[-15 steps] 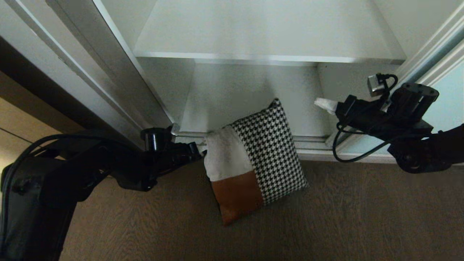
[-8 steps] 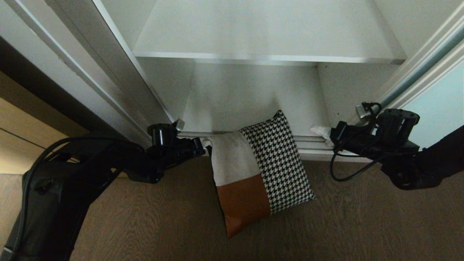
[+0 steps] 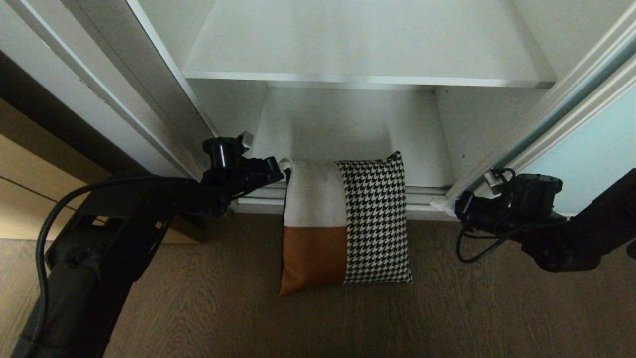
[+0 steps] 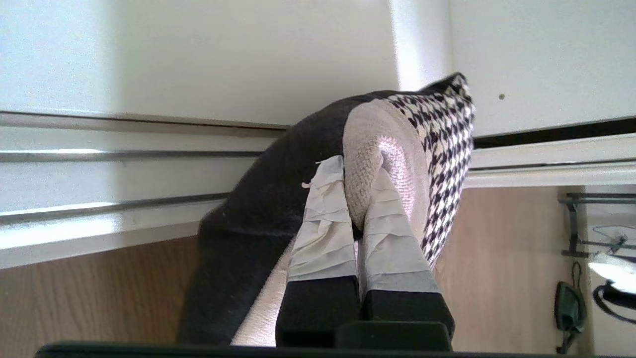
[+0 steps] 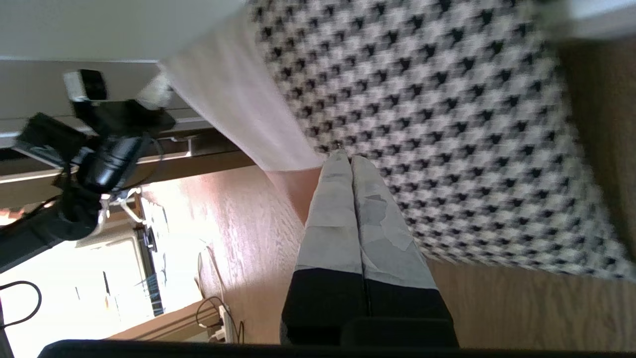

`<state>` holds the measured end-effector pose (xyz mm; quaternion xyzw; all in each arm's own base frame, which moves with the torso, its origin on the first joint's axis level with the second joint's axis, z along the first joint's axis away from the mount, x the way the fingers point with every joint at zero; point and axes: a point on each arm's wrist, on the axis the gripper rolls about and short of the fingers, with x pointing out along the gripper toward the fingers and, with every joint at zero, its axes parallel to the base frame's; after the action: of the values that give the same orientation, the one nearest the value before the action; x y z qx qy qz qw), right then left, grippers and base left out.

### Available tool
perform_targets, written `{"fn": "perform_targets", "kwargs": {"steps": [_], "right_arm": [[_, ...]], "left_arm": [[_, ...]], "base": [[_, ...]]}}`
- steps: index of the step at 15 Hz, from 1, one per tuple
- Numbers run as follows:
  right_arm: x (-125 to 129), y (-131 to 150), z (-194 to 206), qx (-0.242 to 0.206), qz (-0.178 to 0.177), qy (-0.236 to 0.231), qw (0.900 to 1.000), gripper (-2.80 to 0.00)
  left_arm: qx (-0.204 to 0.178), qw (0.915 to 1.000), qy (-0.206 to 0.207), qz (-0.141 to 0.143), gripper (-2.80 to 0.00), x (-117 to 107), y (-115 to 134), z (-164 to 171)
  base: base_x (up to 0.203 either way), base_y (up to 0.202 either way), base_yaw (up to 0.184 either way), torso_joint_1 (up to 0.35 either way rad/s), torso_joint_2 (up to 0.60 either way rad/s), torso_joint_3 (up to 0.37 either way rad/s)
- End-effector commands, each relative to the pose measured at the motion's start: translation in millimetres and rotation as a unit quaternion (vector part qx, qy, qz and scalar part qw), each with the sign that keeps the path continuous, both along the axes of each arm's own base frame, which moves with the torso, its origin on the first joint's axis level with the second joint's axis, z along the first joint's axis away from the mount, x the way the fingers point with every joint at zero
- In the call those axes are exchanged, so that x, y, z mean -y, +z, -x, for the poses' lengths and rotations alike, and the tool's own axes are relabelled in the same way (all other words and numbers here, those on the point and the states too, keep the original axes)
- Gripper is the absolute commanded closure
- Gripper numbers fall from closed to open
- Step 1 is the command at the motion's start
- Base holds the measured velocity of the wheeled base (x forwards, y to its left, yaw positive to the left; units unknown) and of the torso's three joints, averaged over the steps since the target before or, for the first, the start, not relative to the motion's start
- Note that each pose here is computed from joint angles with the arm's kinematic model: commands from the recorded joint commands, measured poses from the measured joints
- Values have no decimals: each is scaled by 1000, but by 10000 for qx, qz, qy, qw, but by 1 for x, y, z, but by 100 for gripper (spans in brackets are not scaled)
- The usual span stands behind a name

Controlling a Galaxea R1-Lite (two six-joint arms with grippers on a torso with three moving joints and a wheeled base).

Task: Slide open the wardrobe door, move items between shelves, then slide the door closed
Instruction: Place the pillow on the lower shelf

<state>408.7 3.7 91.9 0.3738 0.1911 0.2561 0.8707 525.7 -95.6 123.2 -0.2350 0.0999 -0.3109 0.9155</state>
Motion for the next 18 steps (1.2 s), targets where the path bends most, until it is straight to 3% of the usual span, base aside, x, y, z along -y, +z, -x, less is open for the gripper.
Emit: {"fn": "perform_targets", "kwargs": {"steps": [1, 4, 6, 10, 14, 17, 18], "right_arm": [[-2, -21, -5, -233, -6, 46, 9997, 0], [-4, -44, -11, -407, 91, 37, 9991, 0], [-5, -56, -14, -540, 111, 14, 9985, 0], [-14, -69, -34, -1068, 356, -392, 9929, 0], [-30, -77, -43, -1347, 739, -270, 9878, 0], [-45, -93, -60, -1578, 1242, -571, 9780, 0], [-48, -95, -65, -1630, 1330, -584, 9759, -280]], "left_arm": [[236, 9997, 81, 45, 0, -7, 0, -5], [748, 9961, 454, 110, 0, -33, 4, -10], [959, 9941, 494, 138, 0, -37, 2, -11], [739, 9950, 659, 117, 0, -39, -35, -18], [637, 9957, 664, 115, 0, -39, -45, -20], [566, 9962, 656, 125, 0, -39, -53, -21], [548, 9963, 650, 122, 0, -39, -54, -21]], "base": [[0, 0, 0, 0, 0, 0], [0, 0, 0, 0, 0, 0], [0, 0, 0, 0, 0, 0], [0, 0, 0, 0, 0, 0], [0, 0, 0, 0, 0, 0], [0, 0, 0, 0, 0, 0], [0, 0, 0, 0, 0, 0]]}}
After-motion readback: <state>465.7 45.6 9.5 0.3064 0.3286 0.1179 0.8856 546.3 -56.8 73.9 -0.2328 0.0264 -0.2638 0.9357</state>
